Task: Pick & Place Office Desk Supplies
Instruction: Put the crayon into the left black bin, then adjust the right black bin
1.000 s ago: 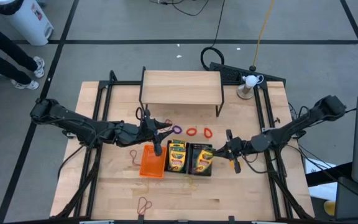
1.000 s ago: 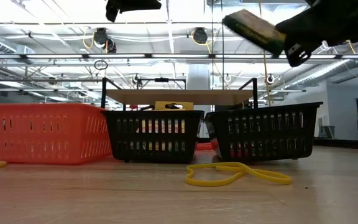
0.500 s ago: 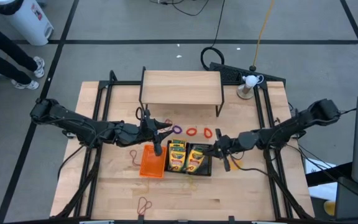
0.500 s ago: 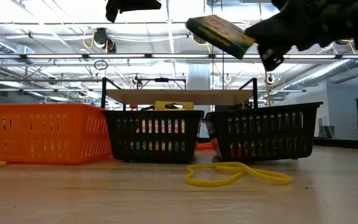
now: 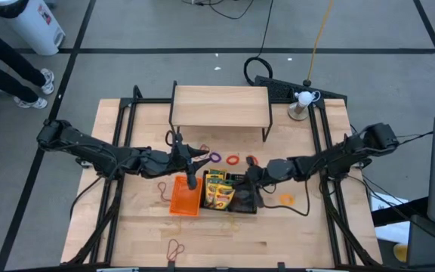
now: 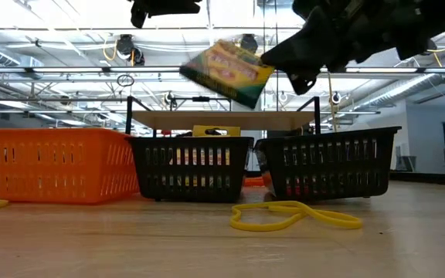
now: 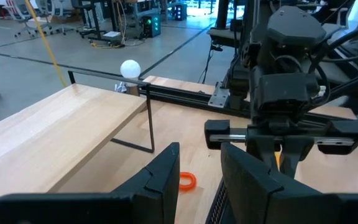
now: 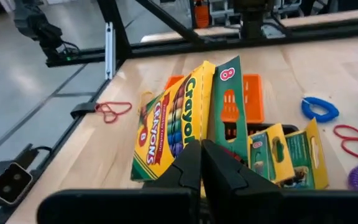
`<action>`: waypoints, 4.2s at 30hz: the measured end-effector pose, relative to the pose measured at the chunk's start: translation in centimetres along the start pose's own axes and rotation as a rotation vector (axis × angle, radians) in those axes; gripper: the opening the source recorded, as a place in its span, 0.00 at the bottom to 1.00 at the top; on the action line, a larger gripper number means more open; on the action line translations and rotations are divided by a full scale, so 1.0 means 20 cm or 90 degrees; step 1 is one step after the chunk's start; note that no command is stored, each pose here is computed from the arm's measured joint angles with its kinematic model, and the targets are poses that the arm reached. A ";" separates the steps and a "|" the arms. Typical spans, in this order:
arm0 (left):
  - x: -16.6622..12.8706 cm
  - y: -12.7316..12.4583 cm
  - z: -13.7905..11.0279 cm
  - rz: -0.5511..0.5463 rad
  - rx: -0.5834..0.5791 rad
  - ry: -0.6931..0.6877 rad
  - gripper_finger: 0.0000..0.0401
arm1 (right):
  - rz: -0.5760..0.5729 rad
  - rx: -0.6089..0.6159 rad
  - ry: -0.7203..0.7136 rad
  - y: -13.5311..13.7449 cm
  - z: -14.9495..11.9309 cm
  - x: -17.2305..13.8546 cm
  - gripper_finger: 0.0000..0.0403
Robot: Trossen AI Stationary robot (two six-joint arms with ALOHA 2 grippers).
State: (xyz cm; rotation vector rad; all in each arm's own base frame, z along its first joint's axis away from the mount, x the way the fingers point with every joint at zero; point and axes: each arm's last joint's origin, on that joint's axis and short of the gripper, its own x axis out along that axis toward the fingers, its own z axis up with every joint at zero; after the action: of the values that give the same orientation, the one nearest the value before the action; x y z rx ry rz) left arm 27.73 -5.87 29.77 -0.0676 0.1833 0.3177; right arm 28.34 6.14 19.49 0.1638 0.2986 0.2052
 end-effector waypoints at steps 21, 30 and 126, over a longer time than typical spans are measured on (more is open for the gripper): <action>0.00 0.00 0.00 0.001 -0.003 0.005 0.30 | -0.049 -0.027 0.054 -0.14 0.00 0.05 0.00; 0.00 0.00 0.00 0.000 -0.008 0.001 0.30 | -0.049 -0.043 0.063 -0.14 0.00 0.05 0.00; 0.05 0.10 0.03 0.005 0.094 -0.008 0.30 | -0.027 0.137 0.021 0.21 0.00 -0.38 0.28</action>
State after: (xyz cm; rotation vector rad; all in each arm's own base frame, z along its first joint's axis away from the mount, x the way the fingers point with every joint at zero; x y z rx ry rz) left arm 28.16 -3.67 30.05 0.0807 0.1940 0.3113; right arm 20.43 8.48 22.32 0.3670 0.3567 0.1327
